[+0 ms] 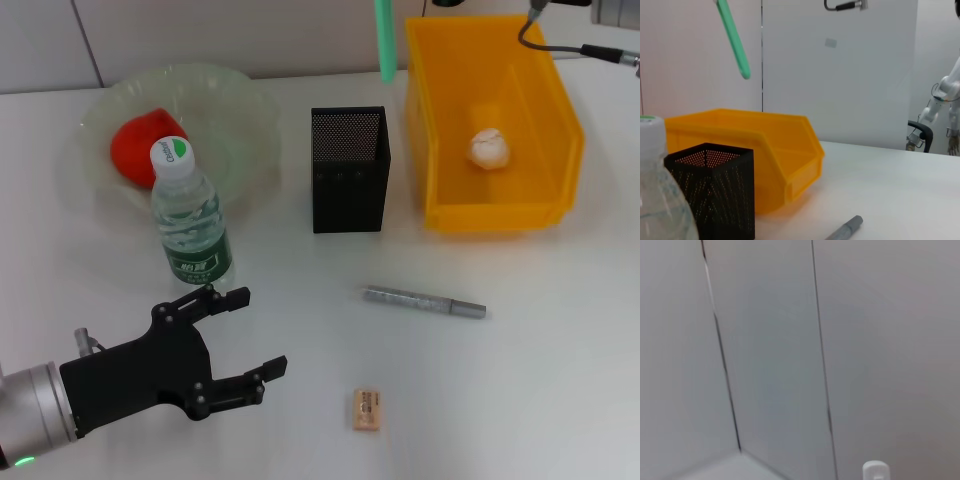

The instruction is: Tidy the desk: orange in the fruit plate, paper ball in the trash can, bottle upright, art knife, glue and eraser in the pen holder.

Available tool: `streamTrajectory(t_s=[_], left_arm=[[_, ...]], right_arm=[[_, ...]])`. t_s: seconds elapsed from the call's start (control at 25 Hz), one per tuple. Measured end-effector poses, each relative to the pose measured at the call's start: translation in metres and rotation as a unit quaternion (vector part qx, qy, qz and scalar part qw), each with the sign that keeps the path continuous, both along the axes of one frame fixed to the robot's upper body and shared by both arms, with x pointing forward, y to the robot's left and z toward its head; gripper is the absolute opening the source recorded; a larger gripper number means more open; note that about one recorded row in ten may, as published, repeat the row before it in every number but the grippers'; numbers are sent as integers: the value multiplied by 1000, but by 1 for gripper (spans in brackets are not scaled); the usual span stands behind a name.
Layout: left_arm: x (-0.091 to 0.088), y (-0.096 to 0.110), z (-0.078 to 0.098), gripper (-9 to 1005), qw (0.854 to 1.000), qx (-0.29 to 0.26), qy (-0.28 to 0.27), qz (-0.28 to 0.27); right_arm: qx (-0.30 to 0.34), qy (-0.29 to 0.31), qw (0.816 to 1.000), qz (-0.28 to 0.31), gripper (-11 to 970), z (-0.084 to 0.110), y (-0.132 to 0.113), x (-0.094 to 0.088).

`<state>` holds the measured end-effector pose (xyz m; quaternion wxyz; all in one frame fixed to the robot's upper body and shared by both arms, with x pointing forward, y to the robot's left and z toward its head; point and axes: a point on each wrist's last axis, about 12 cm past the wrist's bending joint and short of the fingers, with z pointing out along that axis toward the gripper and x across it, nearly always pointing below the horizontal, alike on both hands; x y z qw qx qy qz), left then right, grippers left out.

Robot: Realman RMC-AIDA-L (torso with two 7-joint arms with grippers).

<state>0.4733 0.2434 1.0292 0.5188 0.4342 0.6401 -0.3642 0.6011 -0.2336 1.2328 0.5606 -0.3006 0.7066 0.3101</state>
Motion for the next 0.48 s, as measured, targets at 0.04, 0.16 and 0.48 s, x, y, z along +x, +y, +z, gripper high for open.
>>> streamTrajectory(t_s=[0.04, 0.16, 0.48], left_arm=[[0, 0, 0, 866, 1000, 0, 0, 0], [0, 0, 0, 866, 1000, 0, 0, 0], [1, -2, 1, 866, 1000, -1, -2, -4]], right_arm=[[38, -15, 999, 4, 174, -13, -8, 1], [58, -29, 998, 2, 181, -25, -13, 2], [69, -67, 995, -15, 198, -68, -23, -2]])
